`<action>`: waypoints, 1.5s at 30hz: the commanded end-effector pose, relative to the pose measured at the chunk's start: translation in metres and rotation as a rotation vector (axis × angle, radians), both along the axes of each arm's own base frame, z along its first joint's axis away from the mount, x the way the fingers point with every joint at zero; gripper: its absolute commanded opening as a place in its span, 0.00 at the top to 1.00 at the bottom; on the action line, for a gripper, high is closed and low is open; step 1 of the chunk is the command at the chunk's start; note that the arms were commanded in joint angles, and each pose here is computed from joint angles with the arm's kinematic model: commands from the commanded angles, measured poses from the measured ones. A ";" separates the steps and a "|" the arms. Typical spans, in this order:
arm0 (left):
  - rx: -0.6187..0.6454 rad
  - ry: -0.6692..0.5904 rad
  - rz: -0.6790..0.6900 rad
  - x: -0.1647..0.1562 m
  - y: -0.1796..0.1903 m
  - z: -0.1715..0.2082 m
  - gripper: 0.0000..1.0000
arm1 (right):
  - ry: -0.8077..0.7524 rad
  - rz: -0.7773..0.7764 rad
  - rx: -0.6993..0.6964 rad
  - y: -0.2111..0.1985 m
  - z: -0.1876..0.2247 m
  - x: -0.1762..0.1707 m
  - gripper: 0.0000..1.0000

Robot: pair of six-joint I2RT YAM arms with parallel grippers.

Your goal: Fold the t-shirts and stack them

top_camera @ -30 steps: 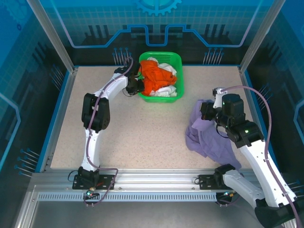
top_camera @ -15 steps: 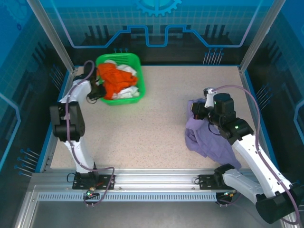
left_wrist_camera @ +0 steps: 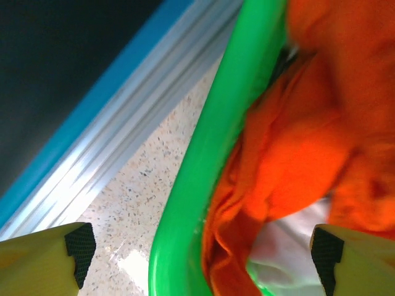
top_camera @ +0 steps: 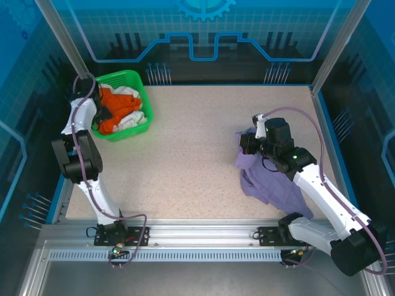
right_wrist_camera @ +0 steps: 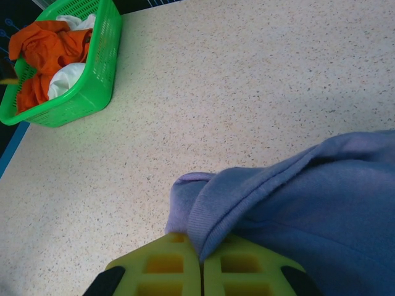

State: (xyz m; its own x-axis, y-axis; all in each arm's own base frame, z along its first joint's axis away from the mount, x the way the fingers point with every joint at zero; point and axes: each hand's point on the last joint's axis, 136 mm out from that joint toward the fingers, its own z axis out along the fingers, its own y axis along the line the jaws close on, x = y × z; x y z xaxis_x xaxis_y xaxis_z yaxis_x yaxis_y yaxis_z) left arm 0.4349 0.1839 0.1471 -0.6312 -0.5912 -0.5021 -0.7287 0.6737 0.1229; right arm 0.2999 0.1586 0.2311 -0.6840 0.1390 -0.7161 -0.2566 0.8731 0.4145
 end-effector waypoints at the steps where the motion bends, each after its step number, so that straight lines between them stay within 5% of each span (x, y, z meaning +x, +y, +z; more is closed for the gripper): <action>1: 0.130 -0.119 -0.065 0.006 -0.066 0.088 0.07 | -0.053 0.021 0.028 0.009 0.022 0.002 1.00; 4: 0.068 -0.258 -0.251 0.032 -0.160 0.121 0.09 | -0.042 0.016 0.017 0.009 0.020 0.004 1.00; 7: -0.070 -0.271 -0.398 0.057 -0.248 0.105 0.16 | -0.028 0.002 0.010 0.008 0.020 0.007 1.00; 13: -0.253 -0.148 -0.436 0.095 -0.322 0.023 0.28 | -0.016 0.001 0.006 0.009 0.025 0.004 1.00; 17: -0.328 -0.114 -0.391 0.113 -0.321 -0.019 0.33 | -0.010 -0.002 -0.012 0.006 0.027 0.001 1.00; 25: -0.328 0.026 -0.209 0.101 -0.242 -0.090 0.35 | -0.020 -0.002 -0.014 0.004 0.036 -0.004 1.00; 36: -0.250 0.012 -0.176 0.081 -0.127 -0.067 0.36 | -0.013 0.005 0.003 0.009 0.039 -0.002 1.00; 41: -0.358 -0.084 -0.195 0.082 -0.140 -0.036 0.28 | -0.014 0.009 0.018 0.014 0.050 0.003 1.00; 45: -0.496 -0.208 -0.328 0.075 -0.210 0.018 0.13 | -0.060 0.046 0.039 0.025 0.081 0.006 1.00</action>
